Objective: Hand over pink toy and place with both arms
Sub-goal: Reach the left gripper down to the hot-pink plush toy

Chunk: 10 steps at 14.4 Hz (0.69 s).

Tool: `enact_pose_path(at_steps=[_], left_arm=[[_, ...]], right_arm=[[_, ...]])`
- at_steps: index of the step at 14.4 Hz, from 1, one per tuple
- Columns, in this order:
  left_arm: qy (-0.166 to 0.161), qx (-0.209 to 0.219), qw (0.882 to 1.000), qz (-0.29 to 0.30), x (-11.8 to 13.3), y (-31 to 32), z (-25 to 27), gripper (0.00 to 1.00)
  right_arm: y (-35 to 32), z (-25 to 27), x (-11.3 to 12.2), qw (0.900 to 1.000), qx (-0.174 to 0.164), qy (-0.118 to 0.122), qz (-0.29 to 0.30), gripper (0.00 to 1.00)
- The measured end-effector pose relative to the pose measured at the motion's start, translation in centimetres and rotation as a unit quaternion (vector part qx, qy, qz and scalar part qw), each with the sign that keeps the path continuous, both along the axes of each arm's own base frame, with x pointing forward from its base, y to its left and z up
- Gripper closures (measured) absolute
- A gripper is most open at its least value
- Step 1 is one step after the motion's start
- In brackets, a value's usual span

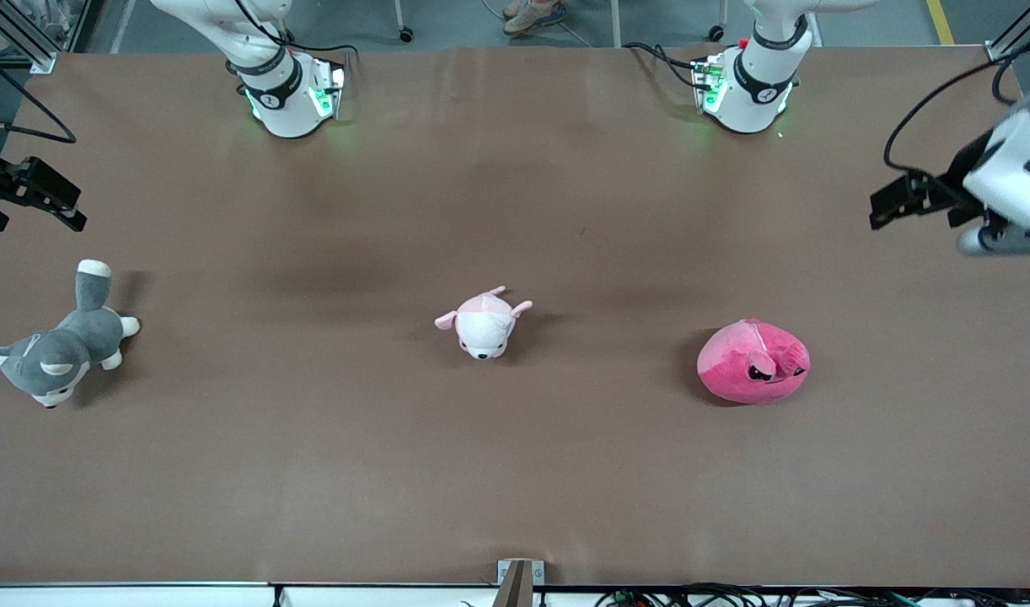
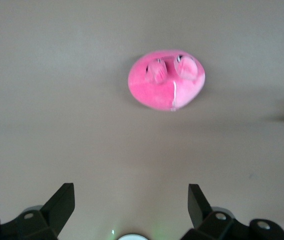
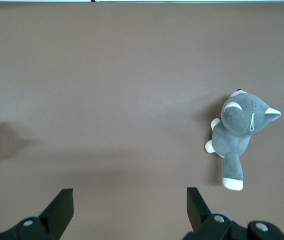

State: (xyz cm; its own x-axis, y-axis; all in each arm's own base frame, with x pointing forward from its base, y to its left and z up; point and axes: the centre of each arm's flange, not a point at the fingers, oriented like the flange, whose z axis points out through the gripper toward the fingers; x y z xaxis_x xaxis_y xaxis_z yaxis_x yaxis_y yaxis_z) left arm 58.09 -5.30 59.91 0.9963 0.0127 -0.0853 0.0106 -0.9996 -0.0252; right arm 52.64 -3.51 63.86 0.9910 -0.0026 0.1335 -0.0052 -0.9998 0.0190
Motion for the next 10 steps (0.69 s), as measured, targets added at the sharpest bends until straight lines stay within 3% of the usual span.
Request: enact_pose_path(at_steps=[5, 10], left_arm=[[-0.007, -0.004, 0.999, 0.049, 5.4, 2.6, -8.6, 0.0], [-0.019, -0.038, 0.993, 0.108, 6.6, 1.4, -17.1, 0.0]], right_arm=[[-0.1, 0.1, -0.1, 1.0, 0.0, 0.002, -0.001, 0.0], [-0.6, 0.4, -0.2, 1.0, 0.0, 0.002, -0.006, 0.0]])
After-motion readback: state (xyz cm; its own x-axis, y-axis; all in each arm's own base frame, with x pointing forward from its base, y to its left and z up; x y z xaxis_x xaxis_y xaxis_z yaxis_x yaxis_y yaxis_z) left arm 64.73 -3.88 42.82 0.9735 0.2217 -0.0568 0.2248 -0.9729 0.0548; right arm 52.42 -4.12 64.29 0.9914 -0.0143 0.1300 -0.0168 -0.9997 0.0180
